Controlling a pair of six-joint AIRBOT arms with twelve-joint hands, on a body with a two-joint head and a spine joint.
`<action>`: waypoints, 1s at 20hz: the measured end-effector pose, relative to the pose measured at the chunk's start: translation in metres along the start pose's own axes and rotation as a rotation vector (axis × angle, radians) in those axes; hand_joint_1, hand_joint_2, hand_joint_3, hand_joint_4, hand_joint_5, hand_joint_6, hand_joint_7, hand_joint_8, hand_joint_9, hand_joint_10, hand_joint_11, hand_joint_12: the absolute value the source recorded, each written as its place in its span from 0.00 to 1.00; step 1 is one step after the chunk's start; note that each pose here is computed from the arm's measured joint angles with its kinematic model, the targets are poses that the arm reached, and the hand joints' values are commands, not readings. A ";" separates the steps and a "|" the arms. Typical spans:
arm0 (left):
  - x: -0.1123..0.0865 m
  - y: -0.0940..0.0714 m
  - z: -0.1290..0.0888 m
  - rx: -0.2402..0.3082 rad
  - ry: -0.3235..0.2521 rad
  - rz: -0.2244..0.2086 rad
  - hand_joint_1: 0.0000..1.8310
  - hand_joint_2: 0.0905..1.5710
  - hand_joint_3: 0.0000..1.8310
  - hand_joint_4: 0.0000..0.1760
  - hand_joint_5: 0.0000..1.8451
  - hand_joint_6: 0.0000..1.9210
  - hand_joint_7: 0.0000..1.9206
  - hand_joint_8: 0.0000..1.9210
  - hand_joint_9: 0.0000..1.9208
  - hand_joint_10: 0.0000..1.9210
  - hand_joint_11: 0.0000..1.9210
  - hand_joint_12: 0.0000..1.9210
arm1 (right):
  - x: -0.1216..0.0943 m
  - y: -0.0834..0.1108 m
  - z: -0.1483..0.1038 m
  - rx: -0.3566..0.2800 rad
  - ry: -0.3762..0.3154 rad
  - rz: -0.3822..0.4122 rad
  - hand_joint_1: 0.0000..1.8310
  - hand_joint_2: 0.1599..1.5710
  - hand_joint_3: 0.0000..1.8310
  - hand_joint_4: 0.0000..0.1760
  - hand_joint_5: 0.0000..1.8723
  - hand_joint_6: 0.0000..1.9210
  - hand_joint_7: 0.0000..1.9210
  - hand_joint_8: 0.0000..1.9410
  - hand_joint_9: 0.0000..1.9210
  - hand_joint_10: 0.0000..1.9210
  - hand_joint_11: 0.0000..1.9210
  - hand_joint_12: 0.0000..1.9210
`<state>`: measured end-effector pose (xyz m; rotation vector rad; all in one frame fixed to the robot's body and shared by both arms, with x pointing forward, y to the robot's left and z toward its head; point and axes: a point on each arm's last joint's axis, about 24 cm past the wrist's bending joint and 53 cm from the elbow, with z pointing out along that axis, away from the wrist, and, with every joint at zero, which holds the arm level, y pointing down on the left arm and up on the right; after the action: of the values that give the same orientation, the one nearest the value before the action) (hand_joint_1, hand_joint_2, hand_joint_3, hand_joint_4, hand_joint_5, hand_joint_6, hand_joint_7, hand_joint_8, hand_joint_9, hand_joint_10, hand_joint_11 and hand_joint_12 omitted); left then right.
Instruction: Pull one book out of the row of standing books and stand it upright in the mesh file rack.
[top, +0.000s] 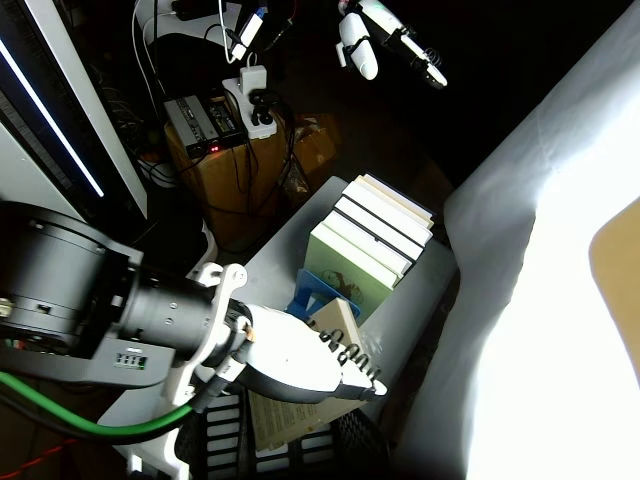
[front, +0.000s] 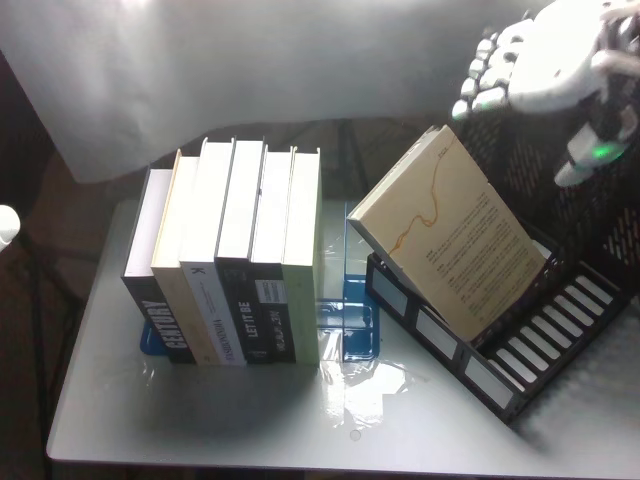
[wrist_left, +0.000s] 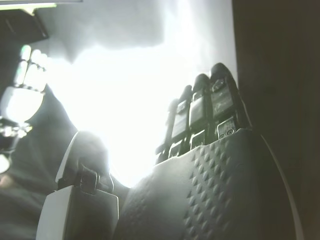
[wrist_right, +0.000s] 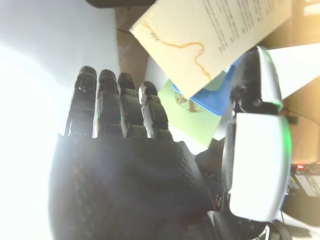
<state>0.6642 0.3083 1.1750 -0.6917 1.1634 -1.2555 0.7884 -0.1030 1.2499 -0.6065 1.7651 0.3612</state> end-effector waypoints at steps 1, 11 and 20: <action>0.001 0.000 0.000 -0.001 0.003 0.000 0.13 0.89 0.00 0.00 0.00 0.00 0.00 0.00 0.00 0.00 0.00 0.00 | -0.007 -0.008 -0.006 0.013 -0.034 0.038 0.22 0.72 0.02 0.00 0.00 0.00 0.00 0.00 0.00 0.00 0.00 0.00; 0.003 0.001 0.002 -0.012 0.002 -0.012 0.15 0.87 0.00 0.00 0.00 0.00 0.00 0.00 0.00 0.00 0.00 0.00 | -0.027 0.001 -0.041 -0.252 -0.280 0.693 0.19 0.77 0.02 0.03 0.00 0.00 0.00 0.00 0.00 0.00 0.00 0.00; 0.023 -0.019 0.003 0.052 0.061 -0.028 0.22 0.92 0.01 0.37 0.00 0.00 0.00 0.00 0.00 0.00 0.00 0.00 | -0.014 0.016 -0.117 -0.439 -0.485 0.953 0.41 0.70 0.00 0.46 0.00 0.00 0.00 0.00 0.01 0.00 0.00 0.15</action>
<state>0.6585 0.2811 1.1865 -0.6370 1.1699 -1.3336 0.6887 -0.1494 1.2946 0.0902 1.3913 1.4464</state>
